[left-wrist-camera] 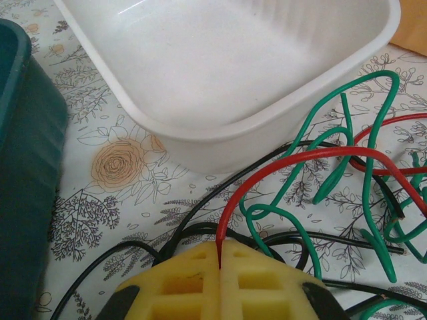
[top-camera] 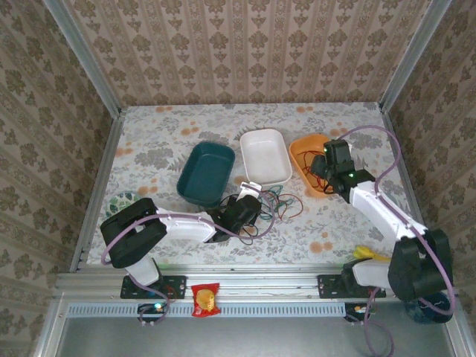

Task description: Untangle the cables

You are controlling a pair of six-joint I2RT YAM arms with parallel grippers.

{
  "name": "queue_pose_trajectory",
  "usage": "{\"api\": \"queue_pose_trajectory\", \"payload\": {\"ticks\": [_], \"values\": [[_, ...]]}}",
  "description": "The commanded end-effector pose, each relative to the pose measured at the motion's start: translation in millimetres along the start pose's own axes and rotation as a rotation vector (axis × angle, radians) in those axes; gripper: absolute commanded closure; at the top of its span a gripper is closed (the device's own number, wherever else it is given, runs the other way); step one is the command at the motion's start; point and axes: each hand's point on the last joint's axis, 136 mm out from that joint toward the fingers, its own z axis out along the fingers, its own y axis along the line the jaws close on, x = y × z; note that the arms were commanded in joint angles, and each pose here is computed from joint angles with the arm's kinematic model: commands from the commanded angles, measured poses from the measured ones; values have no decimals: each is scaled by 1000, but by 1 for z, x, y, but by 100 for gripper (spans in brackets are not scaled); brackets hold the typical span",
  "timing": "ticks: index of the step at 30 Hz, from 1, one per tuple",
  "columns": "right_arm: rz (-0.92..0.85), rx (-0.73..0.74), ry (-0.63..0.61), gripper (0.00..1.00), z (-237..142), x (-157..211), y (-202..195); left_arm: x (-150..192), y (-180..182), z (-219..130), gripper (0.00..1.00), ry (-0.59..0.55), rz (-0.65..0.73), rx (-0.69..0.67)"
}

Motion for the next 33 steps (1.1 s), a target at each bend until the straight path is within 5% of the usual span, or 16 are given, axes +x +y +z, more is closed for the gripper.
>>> {"api": "queue_pose_trajectory", "payload": {"ticks": [1,7,10,27,33], "values": [[-63,-156,140,43,-17,36,31,-5,-1,-1,100,-8,16,-12],[-172,-446,456,45,-37,131,83,-4,-1,-1,100,-8,16,-11],[-277,-425,508,45,-40,154,85,-4,-1,-1,100,-9,17,-12],[-343,-385,552,64,-32,176,78,-3,-1,-1,100,-9,18,-16],[-329,-333,485,95,-31,163,71,-1,-1,2,100,-3,23,-18]]}}
